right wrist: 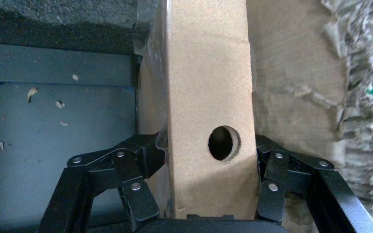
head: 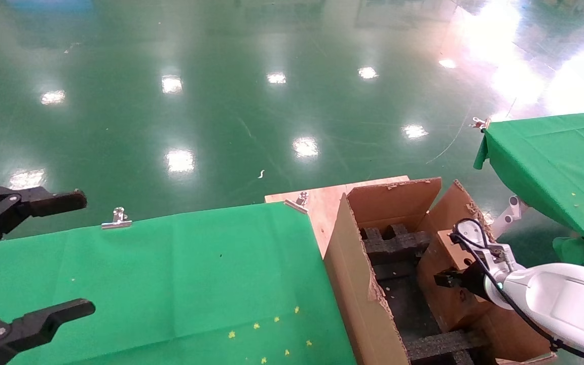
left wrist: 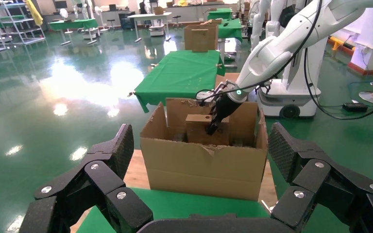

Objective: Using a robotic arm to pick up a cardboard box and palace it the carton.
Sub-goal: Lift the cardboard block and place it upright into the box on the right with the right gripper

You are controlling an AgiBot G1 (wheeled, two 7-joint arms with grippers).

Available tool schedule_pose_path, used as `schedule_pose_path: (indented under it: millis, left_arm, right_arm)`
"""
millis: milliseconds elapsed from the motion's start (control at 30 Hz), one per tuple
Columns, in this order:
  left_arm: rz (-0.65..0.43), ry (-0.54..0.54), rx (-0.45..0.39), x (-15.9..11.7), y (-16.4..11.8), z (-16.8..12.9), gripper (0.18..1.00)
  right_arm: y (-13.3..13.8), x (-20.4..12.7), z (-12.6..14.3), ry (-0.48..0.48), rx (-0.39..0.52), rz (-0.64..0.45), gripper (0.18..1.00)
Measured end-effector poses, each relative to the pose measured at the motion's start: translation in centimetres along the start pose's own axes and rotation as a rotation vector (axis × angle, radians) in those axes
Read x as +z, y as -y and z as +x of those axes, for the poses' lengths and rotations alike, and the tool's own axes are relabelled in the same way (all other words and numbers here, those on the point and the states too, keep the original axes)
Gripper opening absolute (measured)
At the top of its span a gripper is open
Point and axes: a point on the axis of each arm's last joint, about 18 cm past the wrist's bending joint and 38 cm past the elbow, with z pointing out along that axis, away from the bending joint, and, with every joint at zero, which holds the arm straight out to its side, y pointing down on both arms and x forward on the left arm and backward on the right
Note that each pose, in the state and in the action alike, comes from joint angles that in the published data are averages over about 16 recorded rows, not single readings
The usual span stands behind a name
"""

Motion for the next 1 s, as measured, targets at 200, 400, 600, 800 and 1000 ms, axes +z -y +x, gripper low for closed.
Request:
schedule_pose_path:
  millis: [200,400,600,800,1000]
  left_arm:
    - [0.000,0.000,0.000,0.0,0.0,0.0,1.001]
    - [0.000,0.000,0.000,0.0,0.0,0.0,1.001]
    - [0.000,0.000,0.000,0.0,0.0,0.0,1.001]
    - [0.000,0.000,0.000,0.0,0.0,0.0,1.001]
    - [0.000,0.000,0.000,0.0,0.0,0.0,1.001]
  right_arm:
    - [-0.7,0.8,-0.5,0.007,0.009,-0.026,0.295]
    - [-1.3,1.8,-0.9,0.015,0.015,-0.051,0.293]
    - [-1.7,2.8,-1.2,0.028,0.015,-0.069,0.291]
    - [-1.9,3.4,-1.5,0.041,0.015,-0.078,0.288]
    - [-1.9,3.6,-1.6,0.048,0.017,-0.080,0.291]
